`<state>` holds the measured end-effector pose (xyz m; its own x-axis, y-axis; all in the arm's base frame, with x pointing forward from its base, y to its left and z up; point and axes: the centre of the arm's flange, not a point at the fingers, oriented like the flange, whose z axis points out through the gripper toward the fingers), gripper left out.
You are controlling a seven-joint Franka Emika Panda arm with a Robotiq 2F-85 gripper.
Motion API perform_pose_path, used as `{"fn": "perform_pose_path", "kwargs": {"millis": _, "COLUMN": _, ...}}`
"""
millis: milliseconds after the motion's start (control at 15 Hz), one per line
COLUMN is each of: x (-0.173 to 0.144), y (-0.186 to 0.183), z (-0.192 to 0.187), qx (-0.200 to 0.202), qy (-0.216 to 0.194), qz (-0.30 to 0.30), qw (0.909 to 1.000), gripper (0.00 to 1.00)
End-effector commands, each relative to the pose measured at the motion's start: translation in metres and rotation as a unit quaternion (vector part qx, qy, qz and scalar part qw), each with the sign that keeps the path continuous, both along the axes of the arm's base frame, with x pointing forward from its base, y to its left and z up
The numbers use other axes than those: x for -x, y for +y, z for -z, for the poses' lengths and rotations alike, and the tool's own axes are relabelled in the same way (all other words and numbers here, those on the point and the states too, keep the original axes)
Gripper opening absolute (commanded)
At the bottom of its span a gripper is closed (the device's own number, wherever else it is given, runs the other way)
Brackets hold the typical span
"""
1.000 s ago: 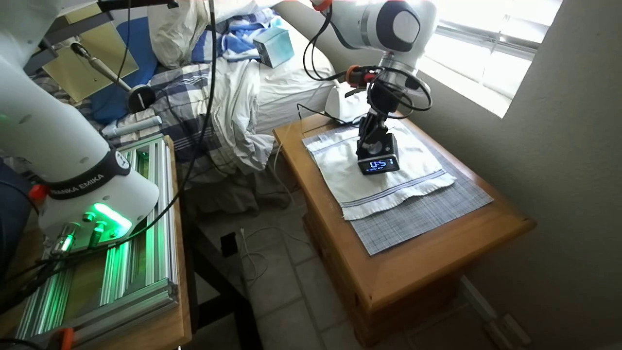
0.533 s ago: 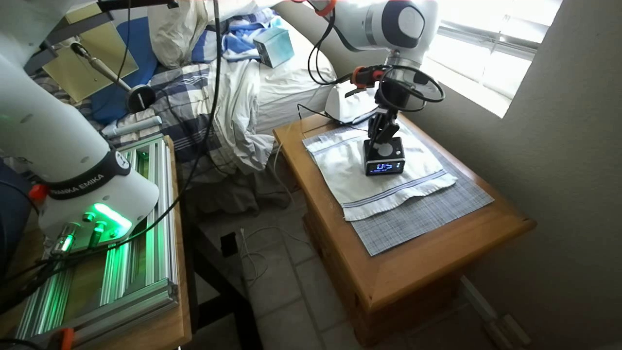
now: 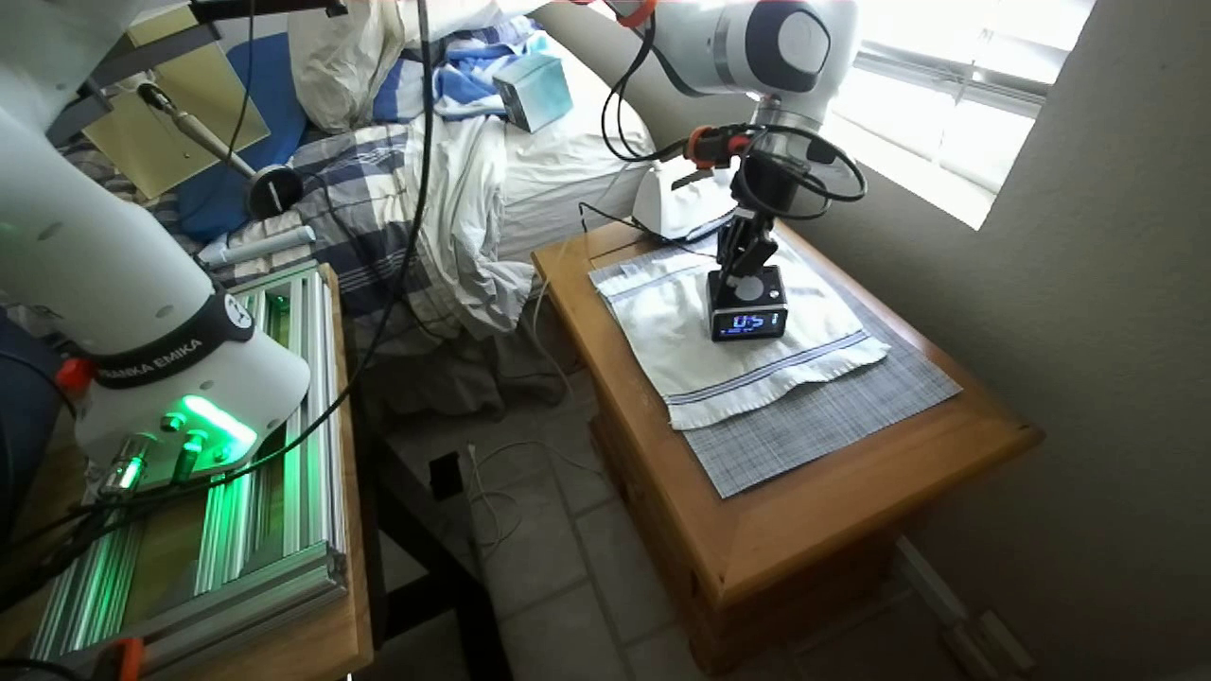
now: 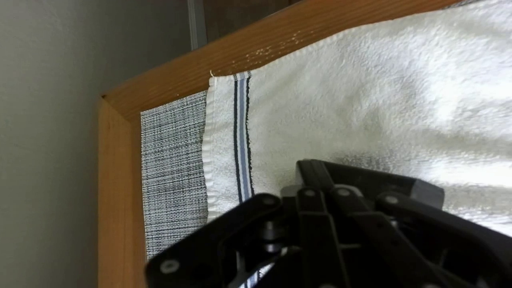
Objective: Press a button on the left side of the alarm clock.
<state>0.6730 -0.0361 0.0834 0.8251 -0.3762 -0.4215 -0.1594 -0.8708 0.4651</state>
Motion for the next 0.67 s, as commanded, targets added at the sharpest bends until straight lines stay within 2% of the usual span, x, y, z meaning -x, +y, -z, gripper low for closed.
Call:
{"fn": "perform_pose_path", "kwargs": {"millis": 0, "x": -0.0185, "y": 0.0041, "z": 0.0278, "qx": -0.046, "qy": -0.020, "qz": -0.003, "qw": 0.9988, "gripper": 0.00}}
{"fn": "perform_pose_path", "kwargs": {"millis": 333, "x": -0.0220, "y": 0.0122, "z": 0.0294, "qx": -0.059, "qy": -0.017, "qz": -0.008, "qw": 0.9981, "gripper": 0.00}}
{"fn": "perform_pose_path", "kwargs": {"millis": 600, "x": -0.0208, "y": 0.0111, "z": 0.0308, "qx": -0.053, "qy": -0.009, "qz": -0.009, "qw": 0.9985, "gripper": 0.00}}
